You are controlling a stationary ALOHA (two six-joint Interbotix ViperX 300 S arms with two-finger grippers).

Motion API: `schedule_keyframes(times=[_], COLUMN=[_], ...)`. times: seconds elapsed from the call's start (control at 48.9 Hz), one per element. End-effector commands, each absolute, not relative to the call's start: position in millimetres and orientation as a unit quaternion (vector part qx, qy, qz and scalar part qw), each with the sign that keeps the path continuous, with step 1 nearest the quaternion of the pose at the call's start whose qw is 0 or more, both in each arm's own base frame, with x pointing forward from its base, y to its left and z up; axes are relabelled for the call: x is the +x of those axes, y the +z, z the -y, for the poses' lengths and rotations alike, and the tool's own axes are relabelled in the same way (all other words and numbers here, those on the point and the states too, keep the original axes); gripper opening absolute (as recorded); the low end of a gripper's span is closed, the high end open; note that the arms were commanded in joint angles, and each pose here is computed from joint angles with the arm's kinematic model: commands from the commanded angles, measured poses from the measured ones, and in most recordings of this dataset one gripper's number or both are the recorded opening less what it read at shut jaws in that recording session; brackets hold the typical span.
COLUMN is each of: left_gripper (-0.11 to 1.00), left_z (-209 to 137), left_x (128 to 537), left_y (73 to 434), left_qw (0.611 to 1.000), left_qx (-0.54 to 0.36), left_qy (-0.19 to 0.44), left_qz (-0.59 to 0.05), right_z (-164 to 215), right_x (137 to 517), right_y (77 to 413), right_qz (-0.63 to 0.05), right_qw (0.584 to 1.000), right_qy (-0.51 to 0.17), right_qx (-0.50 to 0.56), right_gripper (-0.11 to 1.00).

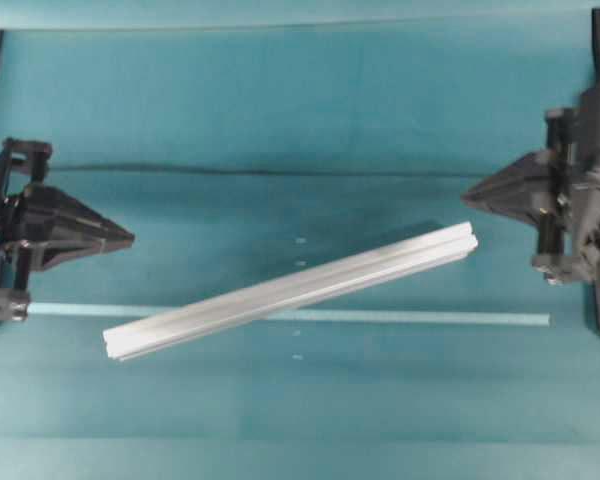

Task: Lift the metal rail with both hands.
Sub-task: 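Move both grippers inward and down onto the two ends of the silver rail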

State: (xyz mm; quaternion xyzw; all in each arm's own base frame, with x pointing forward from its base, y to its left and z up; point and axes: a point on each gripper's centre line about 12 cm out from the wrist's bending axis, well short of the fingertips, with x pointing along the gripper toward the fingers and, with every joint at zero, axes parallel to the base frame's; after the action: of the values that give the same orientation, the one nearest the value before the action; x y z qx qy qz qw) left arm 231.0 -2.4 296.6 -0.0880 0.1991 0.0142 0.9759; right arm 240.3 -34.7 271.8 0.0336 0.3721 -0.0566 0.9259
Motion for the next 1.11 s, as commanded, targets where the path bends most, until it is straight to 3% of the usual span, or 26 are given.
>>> schedule_keyframes(times=[0.0, 0.491, 0.819, 0.941, 1.085], left_gripper=[-0.05, -0.05, -0.06, -0.04, 0.06], left_z=[3, 11, 21, 22, 25], left_x=[238, 289, 304, 306, 308], left_y=[310, 290, 283, 277, 269], left_qw=[0.97, 0.911, 0.889, 0.879, 0.873], left_qx=[-0.087, -0.101, -0.131, -0.136, -0.136], left_qy=[0.017, 0.035, 0.046, 0.051, 0.052], left_qz=[-0.227, -0.398, -0.437, -0.454, -0.466], right_z=[38, 46, 37, 37, 37], right_x=[255, 313, 323, 327, 333], right_y=[274, 256, 238, 228, 219], right_qz=[-0.426, -0.565, -0.594, -0.605, -0.609], right_qw=[0.904, 0.82, 0.795, 0.786, 0.782], right_qy=[-0.043, 0.046, 0.077, 0.084, 0.088], right_qx=[0.013, -0.075, -0.092, -0.097, -0.099], right_gripper=[-0.04, -0.03, 0.03, 0.13, 0.46])
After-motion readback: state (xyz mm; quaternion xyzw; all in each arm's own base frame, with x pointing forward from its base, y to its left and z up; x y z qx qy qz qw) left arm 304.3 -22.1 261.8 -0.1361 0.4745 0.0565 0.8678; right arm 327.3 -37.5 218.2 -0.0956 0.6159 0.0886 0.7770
